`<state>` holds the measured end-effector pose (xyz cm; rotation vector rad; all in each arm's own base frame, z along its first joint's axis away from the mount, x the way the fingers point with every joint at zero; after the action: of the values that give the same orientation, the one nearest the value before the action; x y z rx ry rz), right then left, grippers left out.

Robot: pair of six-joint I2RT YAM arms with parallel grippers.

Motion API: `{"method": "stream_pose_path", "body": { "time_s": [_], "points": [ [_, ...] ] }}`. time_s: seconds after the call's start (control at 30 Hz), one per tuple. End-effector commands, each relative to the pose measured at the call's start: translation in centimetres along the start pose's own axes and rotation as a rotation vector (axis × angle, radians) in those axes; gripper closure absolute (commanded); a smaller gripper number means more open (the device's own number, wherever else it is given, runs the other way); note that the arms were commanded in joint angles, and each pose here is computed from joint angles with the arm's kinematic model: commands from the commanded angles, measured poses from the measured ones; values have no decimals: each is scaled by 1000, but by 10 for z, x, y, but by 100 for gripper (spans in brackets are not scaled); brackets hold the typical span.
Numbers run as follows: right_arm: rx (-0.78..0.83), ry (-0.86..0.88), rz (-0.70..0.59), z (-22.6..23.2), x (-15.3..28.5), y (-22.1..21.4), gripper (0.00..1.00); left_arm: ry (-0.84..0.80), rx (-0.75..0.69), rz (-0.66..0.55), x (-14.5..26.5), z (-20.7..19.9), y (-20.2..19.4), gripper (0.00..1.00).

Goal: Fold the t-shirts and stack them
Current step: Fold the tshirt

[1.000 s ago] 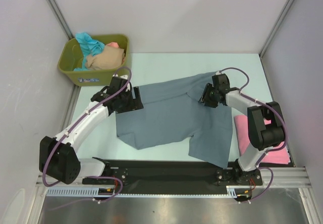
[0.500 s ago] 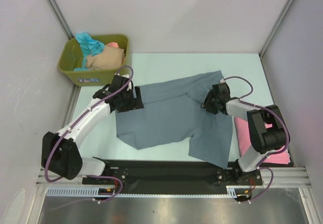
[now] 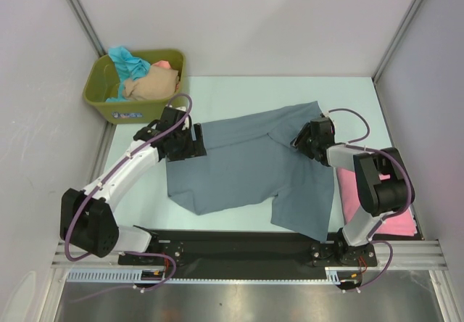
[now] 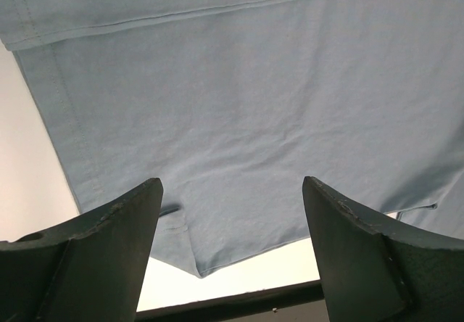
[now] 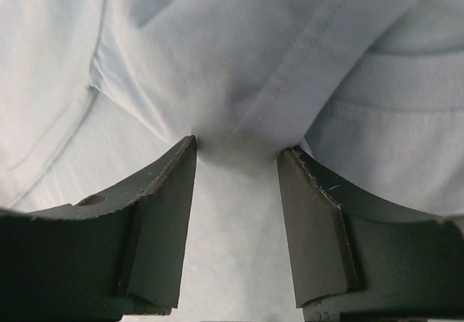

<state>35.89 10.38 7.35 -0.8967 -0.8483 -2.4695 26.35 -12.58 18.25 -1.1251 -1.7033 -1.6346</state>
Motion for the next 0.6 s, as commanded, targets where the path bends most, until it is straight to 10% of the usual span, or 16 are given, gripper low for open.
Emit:
{"method": "stream_pose_path", "body": {
  "time_s": [0.0, 0.57],
  "points": [
    [-14, 100, -27, 20, -9, 15, 47, 13, -28, -37, 5, -1, 12, 16],
    [-533, 288, 146, 46, 5, 24, 51, -6, 12, -47, -4, -4, 8, 16]
  ]
}}
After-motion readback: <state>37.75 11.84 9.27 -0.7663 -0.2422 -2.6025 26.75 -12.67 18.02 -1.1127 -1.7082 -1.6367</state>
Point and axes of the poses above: each gripper's point midway between its finger pads, its own x axis back along the fingers, its own z axis along the line the jaws close on, y = z × x, the point moved 6 cm from there along x, back along the fingers, and after that the axes turned 14 degrees about -x, right-handed, at the moved point
